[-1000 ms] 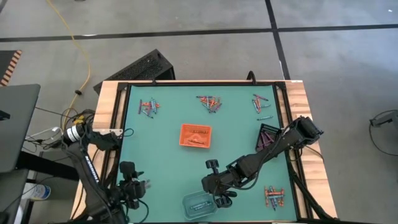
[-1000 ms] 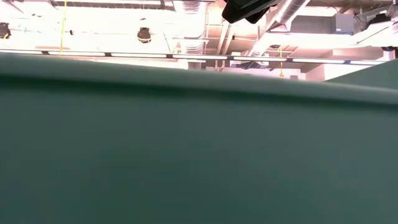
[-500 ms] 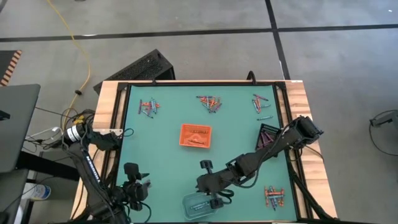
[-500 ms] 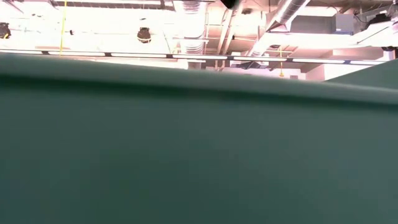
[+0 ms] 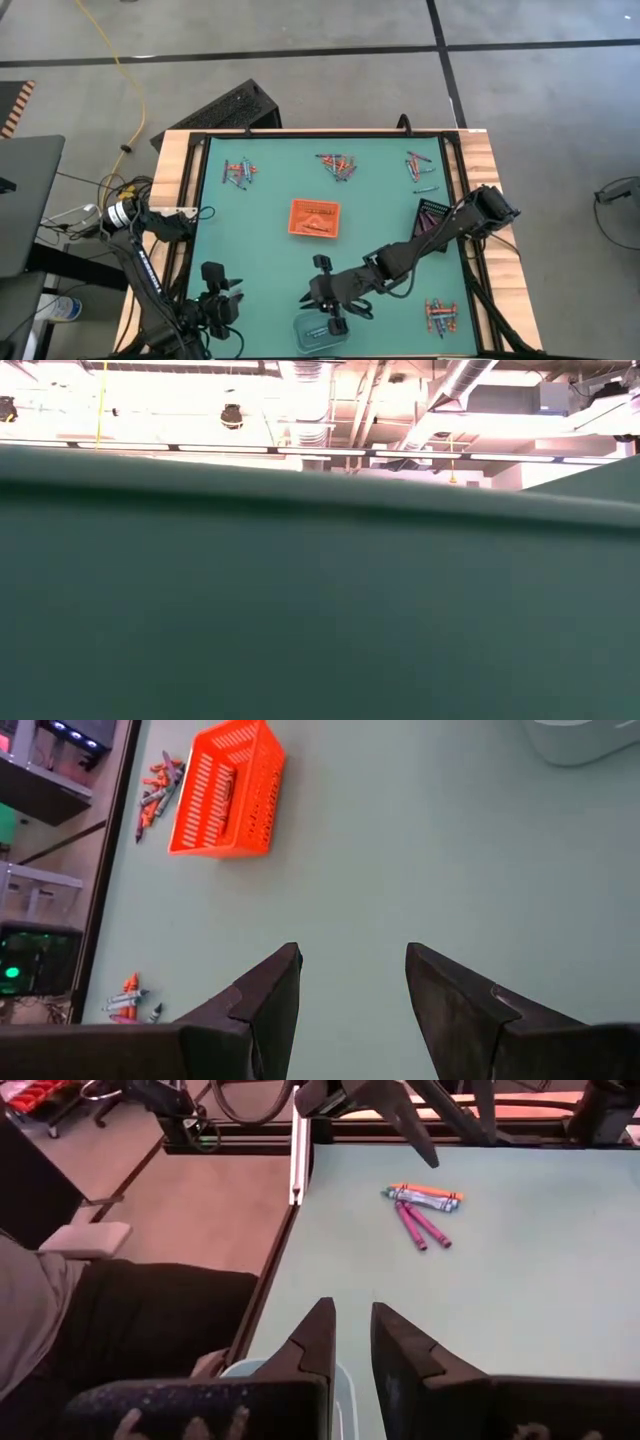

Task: Sort crayons
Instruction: Put the blue crayon into the blue bin

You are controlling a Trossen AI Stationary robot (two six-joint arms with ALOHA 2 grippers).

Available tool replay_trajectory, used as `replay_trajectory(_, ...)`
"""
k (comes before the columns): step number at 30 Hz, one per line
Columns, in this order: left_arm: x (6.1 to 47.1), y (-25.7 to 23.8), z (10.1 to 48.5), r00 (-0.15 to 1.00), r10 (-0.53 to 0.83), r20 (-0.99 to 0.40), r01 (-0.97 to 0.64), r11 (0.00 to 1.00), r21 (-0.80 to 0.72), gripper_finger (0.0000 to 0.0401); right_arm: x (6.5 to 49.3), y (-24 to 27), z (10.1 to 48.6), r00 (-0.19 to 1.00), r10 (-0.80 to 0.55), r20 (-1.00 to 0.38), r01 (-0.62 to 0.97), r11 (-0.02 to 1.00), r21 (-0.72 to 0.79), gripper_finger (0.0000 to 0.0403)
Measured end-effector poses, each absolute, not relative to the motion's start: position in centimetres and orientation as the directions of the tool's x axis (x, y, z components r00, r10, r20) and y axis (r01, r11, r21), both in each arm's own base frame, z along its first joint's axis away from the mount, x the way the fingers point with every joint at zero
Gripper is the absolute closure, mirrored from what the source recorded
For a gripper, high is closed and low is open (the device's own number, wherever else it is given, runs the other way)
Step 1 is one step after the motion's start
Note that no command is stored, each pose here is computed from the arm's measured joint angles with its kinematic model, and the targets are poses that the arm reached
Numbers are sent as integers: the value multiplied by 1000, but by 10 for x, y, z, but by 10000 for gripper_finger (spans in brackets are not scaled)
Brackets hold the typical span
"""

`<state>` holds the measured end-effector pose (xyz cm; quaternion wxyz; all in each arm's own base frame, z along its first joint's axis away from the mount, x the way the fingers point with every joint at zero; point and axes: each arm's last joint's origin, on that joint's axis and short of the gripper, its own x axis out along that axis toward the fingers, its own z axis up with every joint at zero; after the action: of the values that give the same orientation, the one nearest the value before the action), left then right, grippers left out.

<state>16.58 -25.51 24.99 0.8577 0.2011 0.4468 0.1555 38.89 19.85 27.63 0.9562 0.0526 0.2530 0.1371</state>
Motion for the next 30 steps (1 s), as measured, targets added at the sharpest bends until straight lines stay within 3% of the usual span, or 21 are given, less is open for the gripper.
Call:
replay_trajectory(9,166,-255,250,561,451,-694,-84,866,494,230,386,191,266,782,249,-571,-212,968,132,341)
replay_trajectory(17,169,-254,250,565,451,-691,-94,867,490,230,379,139,242,603,-126,-788,39,991,-128,341)
replay_trajectory(24,175,-253,249,587,450,-673,-85,861,502,230,378,89,251,527,-252,-812,119,967,-224,341)
replay_trajectory(30,187,-251,249,609,446,-656,-81,858,507,230,369,39,283,537,-313,-783,197,950,-244,341)
